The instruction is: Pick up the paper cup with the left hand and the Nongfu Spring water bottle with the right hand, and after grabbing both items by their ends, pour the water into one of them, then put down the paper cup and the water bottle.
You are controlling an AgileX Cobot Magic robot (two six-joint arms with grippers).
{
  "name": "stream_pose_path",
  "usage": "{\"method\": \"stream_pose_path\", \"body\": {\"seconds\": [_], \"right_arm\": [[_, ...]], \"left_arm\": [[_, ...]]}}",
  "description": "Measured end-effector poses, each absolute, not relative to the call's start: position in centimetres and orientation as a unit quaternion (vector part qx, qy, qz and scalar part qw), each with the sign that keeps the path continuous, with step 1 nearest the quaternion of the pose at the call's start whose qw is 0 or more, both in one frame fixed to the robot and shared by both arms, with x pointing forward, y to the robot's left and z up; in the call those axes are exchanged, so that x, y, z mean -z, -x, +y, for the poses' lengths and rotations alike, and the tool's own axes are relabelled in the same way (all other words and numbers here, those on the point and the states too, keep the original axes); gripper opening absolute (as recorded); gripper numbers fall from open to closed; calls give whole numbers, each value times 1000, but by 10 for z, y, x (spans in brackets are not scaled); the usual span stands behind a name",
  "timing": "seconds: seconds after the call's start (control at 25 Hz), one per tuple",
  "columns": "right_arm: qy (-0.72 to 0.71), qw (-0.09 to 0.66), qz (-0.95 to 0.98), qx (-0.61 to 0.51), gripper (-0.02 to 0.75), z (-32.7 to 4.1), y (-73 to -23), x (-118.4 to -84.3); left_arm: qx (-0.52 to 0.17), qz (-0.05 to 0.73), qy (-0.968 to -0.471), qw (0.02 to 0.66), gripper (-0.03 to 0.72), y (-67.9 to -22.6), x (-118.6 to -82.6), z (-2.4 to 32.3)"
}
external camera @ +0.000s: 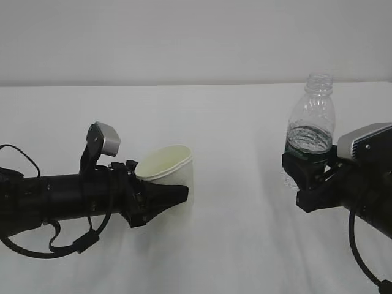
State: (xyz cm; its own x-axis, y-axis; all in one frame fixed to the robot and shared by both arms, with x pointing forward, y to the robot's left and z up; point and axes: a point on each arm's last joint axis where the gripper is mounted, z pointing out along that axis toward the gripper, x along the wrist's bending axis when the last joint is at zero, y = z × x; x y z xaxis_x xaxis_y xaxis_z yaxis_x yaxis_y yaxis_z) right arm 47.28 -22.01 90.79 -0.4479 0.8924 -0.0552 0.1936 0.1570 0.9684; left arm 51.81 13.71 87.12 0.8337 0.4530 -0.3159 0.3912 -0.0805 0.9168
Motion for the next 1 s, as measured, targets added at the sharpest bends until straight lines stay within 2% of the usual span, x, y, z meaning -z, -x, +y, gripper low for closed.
{"method": "stream_pose_path", "body": {"seconds": [0.32, 0.56, 1.0], "right_arm": [[-401, 341, 676, -516, 464, -224, -457, -914], [-394, 352, 667, -526, 464, -227, -448, -924], [-412, 328, 684, -505, 463, -233, -424, -912]], "left_arm": [[-6, 227, -749, 622, 456, -525, -881, 125], [6, 164, -761, 628, 456, -525, -889, 103], [5, 101, -790, 605, 456, -523, -897, 65]]}}
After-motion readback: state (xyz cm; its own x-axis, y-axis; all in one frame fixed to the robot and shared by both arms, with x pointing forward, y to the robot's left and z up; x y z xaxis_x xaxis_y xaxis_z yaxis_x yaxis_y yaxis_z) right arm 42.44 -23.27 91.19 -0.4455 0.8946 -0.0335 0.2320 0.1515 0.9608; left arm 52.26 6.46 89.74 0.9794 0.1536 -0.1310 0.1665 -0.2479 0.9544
